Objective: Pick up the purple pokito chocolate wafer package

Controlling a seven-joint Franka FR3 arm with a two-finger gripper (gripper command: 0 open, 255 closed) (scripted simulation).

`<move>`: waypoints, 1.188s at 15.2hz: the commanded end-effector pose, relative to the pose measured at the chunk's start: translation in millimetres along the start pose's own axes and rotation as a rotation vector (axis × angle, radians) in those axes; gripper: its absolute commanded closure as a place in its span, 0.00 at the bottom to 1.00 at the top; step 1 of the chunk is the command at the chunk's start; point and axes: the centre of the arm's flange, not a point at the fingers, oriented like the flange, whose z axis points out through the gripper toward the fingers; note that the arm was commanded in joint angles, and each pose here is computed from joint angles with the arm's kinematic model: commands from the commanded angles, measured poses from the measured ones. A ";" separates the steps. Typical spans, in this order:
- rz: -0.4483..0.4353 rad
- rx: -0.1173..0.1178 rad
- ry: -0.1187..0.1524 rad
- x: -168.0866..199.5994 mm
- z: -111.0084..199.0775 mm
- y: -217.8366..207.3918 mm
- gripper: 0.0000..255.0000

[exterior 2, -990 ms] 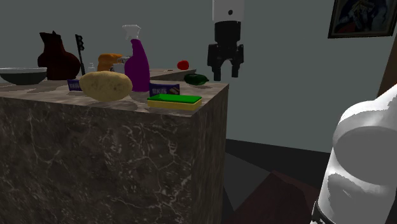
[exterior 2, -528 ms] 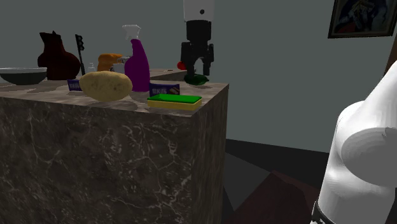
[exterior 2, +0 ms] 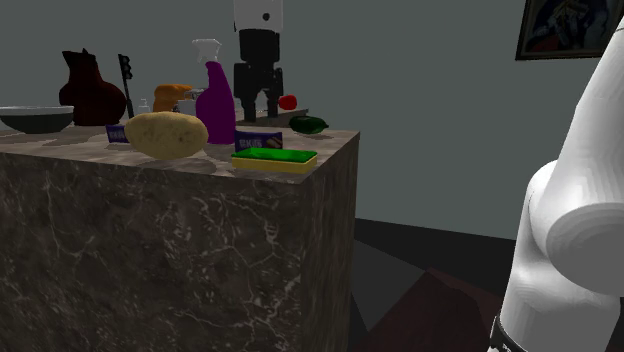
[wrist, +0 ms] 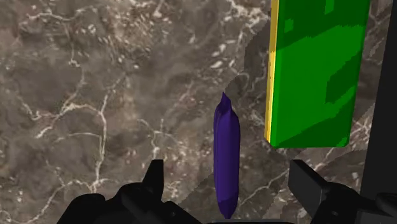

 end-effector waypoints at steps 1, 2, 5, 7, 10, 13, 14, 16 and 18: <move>-0.027 0.003 0.003 11.5 6.4 -5.2 0.00; -0.027 0.003 0.003 11.3 11.6 -5.3 0.00; -0.027 0.003 0.003 10.8 27.5 -5.5 0.00; -0.027 0.003 0.003 10.5 38.0 -5.6 0.00; -0.027 0.003 0.003 10.4 40.8 -5.7 1.00; -0.027 0.003 0.003 10.3 40.5 -5.8 1.00; -0.027 0.003 0.003 10.2 40.5 -5.8 1.00; -0.027 0.003 0.003 10.1 40.5 -5.8 1.00; -0.027 0.003 0.003 10.1 40.4 -5.7 1.00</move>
